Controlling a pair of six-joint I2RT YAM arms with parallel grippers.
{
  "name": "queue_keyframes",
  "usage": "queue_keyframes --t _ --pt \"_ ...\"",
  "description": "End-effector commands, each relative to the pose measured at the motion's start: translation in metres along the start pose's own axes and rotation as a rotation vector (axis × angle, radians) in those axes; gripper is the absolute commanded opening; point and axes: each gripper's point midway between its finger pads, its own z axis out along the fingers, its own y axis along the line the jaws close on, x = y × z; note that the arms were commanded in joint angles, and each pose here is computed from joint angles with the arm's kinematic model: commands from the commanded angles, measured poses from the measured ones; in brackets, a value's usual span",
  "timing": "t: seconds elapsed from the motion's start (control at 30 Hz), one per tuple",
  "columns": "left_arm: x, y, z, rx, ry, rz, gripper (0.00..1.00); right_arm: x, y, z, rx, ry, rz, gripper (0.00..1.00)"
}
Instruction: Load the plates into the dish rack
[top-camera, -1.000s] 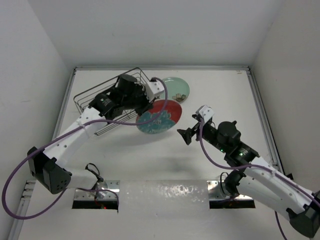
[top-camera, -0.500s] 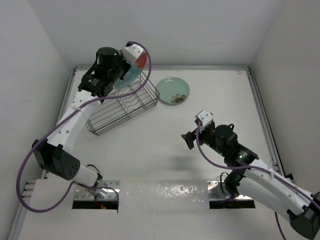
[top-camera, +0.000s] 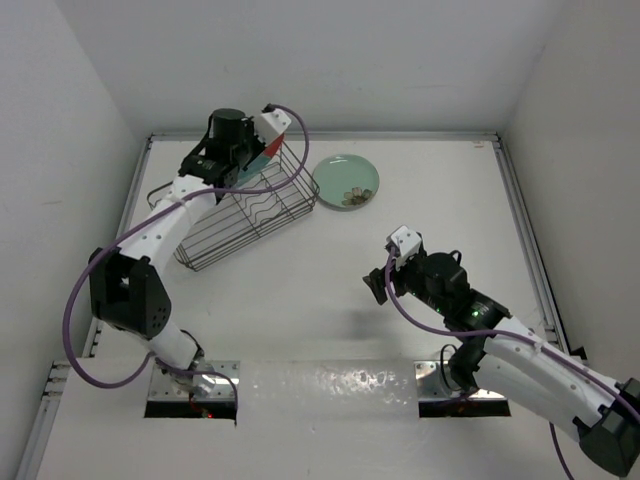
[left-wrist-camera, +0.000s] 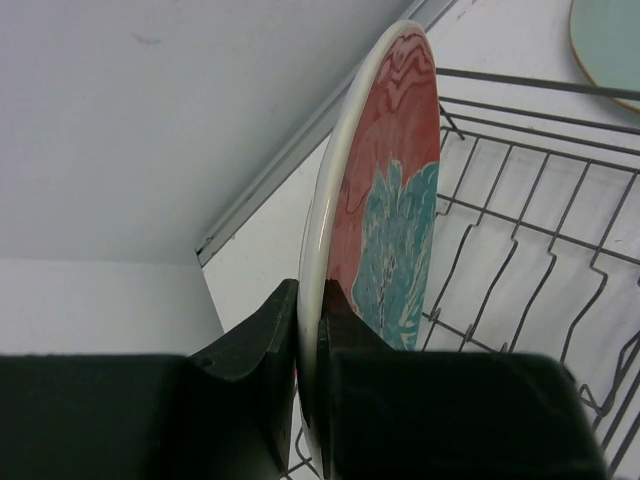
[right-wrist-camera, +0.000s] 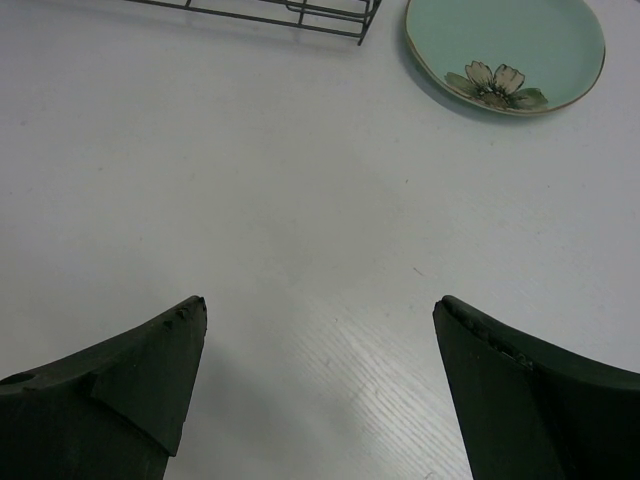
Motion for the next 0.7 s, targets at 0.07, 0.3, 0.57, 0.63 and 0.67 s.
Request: queue_keyframes --t 0.07,0.3,0.57,0.63,0.67 --pt "-0.042 0.059 -0.005 -0.230 -0.172 -0.005 0.00 -0.006 0.001 0.001 0.001 -0.031 0.022 0.93" --pt "-0.045 0.047 0.001 -0.184 -0.206 0.001 0.00 -0.005 0.000 0.002 0.005 -0.024 0.021 0.93" --pt "-0.040 0.031 0.009 -0.129 -0.218 0.066 0.00 -0.004 0.002 0.004 -0.006 -0.010 0.017 0.93" --pt "-0.034 0.021 0.011 -0.079 -0.195 0.054 0.00 -0.003 0.001 0.005 -0.004 -0.006 0.015 0.93" --pt "-0.027 0.017 0.014 -0.073 -0.175 0.043 0.00 -0.003 0.002 0.005 -0.005 -0.004 0.017 0.93"
